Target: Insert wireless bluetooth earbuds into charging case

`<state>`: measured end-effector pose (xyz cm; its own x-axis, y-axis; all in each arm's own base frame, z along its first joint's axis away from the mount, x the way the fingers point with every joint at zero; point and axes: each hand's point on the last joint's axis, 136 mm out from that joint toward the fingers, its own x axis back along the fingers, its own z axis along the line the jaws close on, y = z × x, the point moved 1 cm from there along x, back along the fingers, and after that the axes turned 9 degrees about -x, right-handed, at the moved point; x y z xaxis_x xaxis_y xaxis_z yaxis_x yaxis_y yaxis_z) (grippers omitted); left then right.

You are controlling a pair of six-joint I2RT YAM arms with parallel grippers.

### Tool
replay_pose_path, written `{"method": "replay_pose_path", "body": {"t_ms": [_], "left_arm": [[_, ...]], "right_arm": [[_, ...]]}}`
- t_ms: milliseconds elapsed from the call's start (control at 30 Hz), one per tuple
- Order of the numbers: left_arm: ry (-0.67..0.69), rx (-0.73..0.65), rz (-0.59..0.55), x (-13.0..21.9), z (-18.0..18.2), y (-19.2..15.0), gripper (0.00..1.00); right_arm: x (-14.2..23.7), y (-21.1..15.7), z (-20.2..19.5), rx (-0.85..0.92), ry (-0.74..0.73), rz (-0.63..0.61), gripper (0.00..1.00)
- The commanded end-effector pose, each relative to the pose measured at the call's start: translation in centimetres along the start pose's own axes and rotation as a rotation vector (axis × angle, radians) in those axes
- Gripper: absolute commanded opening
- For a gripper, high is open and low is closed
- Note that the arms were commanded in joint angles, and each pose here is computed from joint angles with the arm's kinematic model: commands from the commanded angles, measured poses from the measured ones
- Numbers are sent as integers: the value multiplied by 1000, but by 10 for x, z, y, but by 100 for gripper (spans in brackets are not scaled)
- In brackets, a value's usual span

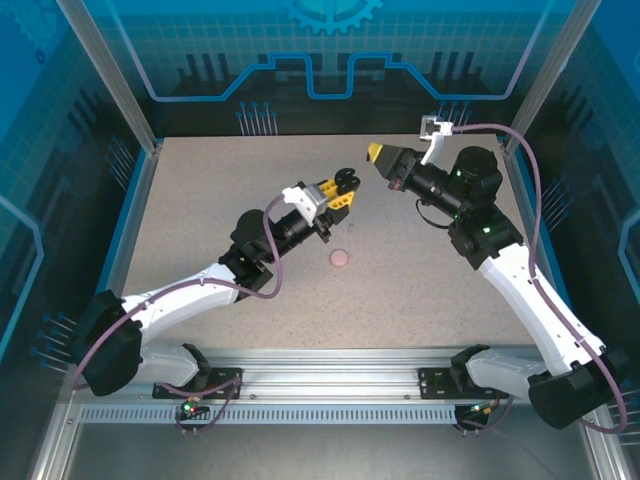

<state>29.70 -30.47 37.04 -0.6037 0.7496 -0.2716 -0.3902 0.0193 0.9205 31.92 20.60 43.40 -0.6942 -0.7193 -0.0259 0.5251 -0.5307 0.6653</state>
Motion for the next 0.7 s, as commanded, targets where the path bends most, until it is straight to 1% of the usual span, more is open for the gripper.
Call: {"method": "replay_pose_path", "body": {"t_ms": [0, 333, 667], "left_arm": [[-13, 7, -51, -6, -1, 18, 0], [-12, 2, -53, -5, -1, 19, 0], [-16, -28, -53, -6, -1, 21, 0]], "right_arm": [[8, 2, 29, 27, 102, -22, 10], [6, -25, 31, 13, 111, 41, 10], [7, -40, 22, -9, 87, 70, 9]]}}
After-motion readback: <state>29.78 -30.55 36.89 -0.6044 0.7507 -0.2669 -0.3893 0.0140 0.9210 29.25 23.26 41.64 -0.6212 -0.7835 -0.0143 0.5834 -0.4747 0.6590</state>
